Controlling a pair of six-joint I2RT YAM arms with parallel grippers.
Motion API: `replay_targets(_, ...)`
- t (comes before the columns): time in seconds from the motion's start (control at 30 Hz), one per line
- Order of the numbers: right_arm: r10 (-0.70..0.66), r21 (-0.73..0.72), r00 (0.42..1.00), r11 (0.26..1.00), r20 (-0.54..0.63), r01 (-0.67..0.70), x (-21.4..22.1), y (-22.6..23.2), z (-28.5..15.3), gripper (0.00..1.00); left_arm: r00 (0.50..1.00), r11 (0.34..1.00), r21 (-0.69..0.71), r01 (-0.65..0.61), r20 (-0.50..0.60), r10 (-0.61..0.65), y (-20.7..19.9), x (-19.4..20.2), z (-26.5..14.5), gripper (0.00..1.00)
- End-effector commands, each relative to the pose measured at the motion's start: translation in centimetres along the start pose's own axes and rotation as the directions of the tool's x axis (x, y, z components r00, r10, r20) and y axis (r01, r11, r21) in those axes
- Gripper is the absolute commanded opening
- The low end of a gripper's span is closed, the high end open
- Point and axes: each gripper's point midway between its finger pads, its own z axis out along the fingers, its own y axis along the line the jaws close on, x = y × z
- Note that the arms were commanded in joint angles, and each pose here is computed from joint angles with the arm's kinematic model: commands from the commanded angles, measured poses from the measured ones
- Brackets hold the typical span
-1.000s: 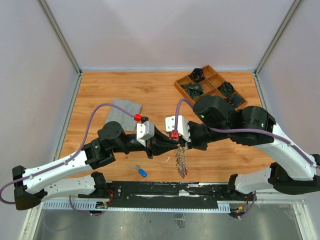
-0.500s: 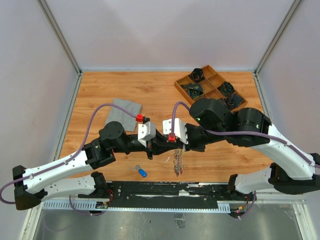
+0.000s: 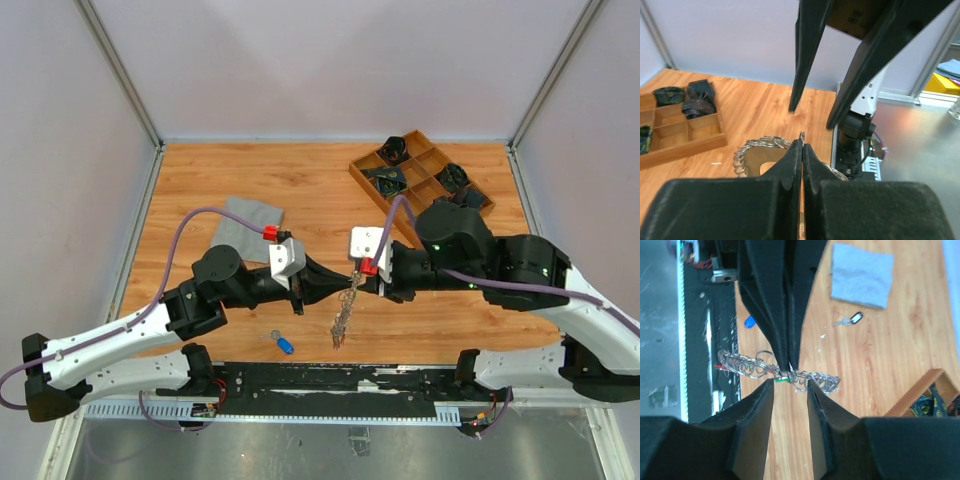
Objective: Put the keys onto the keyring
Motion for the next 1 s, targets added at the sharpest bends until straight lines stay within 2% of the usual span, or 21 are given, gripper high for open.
replay_targets(0.0, 0.076, 0.182, 0.959, 0.975, 0.272, -0.129, -4.2, -2.7, -1.8, 0.36, 0.989, 0.994, -0.105, -0.005, 0.145, 0.021, 1.4, -3.3, -1.4, 0.0)
replay_targets(0.1, 0.151, 0.197, 0.906, 0.95, 0.396, -0.244, -5.2, -3.2, -1.8, 0.38, 0.983, 0.989, -0.151, 0.012, 0.183, 0.016, 1.9, -3.8, -2.2, 0.01)
replay_targets(0.2, 0.246, 0.225, 0.852, 0.897, 0.462, -0.381, -4.6, -4.1, -1.8, 0.39, 0.976, 0.985, -0.17, 0.03, 0.218, 0.007, 2.1, -4.2, -2.8, 0.0)
replay_targets(0.27, 0.298, 0.214, 0.817, 0.869, 0.493, -0.446, -3.8, -4.1, -1.7, 0.31, 0.969, 0.984, -0.171, 0.044, 0.247, 0.0, 2.1, -4.5, -3.1, 0.01)
replay_targets(0.3, 0.309, 0.191, 0.804, 0.87, 0.509, -0.455, -3.7, -3.8, -1.7, 0.26, 0.966, 0.985, -0.165, 0.047, 0.26, -0.003, 2.0, -4.7, -3.2, 0.01)
replay_targets(0.37, 0.297, 0.135, 0.792, 0.895, 0.533, -0.426, -4.0, -2.7, -1.6, 0.22, 0.961, 0.988, -0.145, 0.048, 0.275, -0.006, 1.6, -5.1, -3.2, 0.01)
replay_targets(0.5, 0.215, 0.054, 0.838, 0.959, 0.501, -0.277, -3.7, -0.2, -0.7, 0.27, 0.957, 0.993, -0.116, 0.033, 0.291, 0.002, 1.0, -5.7, -3.2, 0.0)
replay_targets(0.6, 0.195, 0.037, 0.855, 0.969, 0.48, -0.242, -2.9, 0.4, 0.0, 0.29, 0.958, 0.992, -0.126, 0.031, 0.286, 0.007, 1.2, -5.8, -3.2, 0.0)
replay_targets(0.7, 0.195, 0.105, 0.871, 0.957, 0.451, -0.269, -1.6, -0.5, 0.2, 0.31, 0.966, 0.985, -0.166, 0.04, 0.257, 0.004, 1.9, -5.2, -3.2, 0.0)
replay_targets(0.83, 0.203, 0.29, 0.895, 0.898, 0.397, -0.332, 1.1, -3.3, -0.6, 0.35, 0.978, 0.975, -0.213, 0.056, 0.209, -0.011, 2.7, -3.5, -3.5, 0.0)
replay_targets(0.97, 0.206, 0.32, 0.904, 0.886, 0.376, -0.335, 2.5, -3.5, -0.3, 0.42, 0.977, 0.969, -0.232, 0.083, 0.213, -0.033, 3.0, -2.7, -4.0, 0.0)
